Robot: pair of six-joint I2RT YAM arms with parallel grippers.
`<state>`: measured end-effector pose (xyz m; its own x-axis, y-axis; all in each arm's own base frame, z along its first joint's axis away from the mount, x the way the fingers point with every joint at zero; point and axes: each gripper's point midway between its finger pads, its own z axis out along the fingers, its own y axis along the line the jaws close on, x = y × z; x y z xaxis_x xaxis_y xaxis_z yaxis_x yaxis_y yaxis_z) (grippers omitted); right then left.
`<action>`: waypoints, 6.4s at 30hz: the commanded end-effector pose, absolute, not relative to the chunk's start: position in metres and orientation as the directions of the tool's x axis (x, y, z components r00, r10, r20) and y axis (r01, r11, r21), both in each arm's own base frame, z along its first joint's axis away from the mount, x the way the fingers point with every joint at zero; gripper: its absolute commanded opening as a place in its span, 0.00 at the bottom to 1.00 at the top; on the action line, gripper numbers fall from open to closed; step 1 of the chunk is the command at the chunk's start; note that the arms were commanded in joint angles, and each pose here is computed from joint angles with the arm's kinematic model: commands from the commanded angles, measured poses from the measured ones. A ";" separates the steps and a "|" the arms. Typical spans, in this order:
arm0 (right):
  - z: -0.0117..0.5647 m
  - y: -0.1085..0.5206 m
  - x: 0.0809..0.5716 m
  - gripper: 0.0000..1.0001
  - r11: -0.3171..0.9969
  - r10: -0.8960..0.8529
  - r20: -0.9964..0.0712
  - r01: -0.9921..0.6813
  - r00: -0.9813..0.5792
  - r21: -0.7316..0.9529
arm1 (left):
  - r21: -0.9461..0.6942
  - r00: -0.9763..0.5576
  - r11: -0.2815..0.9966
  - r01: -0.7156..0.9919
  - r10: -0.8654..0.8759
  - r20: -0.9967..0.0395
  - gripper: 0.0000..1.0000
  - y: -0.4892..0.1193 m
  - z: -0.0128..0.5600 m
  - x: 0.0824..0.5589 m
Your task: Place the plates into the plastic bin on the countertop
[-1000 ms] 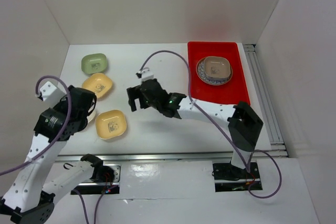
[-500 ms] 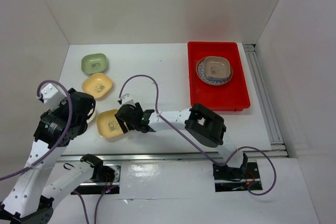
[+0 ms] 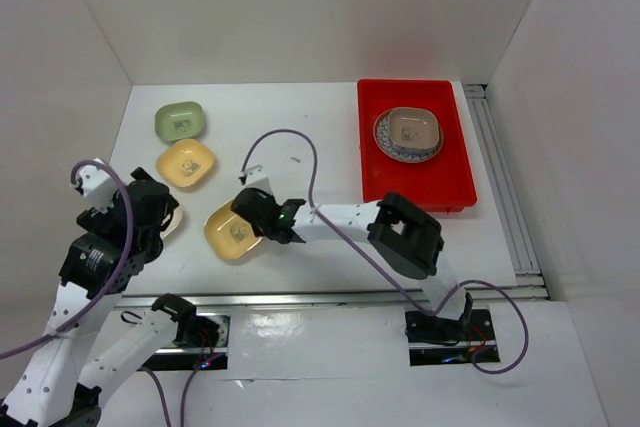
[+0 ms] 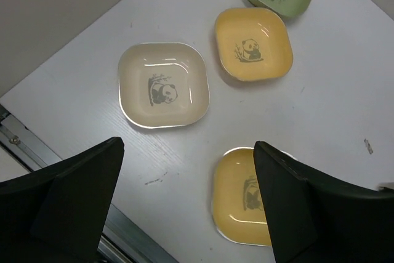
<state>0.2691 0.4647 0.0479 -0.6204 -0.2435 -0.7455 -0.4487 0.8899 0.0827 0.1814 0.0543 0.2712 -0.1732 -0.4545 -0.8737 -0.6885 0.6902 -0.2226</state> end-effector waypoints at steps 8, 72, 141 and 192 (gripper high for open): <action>0.203 0.249 0.426 0.00 0.982 0.140 -0.863 -0.046 -0.485 0.185 | -0.181 -0.438 0.921 -0.345 -0.329 -0.837 1.00 -0.017 0.239 0.245; 0.227 0.271 0.438 1.00 0.911 -0.087 -0.927 -0.406 -0.365 0.074 | -0.070 -0.550 0.693 -0.717 -0.625 -0.554 0.88 0.160 0.119 0.457; 0.202 0.241 0.499 0.00 0.971 0.027 -0.882 -0.199 -0.470 0.136 | -0.342 -0.560 0.935 -0.094 -0.334 -0.758 1.00 -0.088 0.263 0.461; 0.285 0.180 0.517 1.00 0.983 -0.030 -0.978 -0.185 -0.205 0.009 | -0.189 -0.554 0.765 -0.615 -0.590 -0.587 0.21 0.176 0.024 0.591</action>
<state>0.5218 0.1734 0.2464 -0.3016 -0.0481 -0.9522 -0.1754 0.9845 0.0058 0.5892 0.1712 0.0344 -0.5432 -0.5987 -0.5885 -0.6195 0.7590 -0.2003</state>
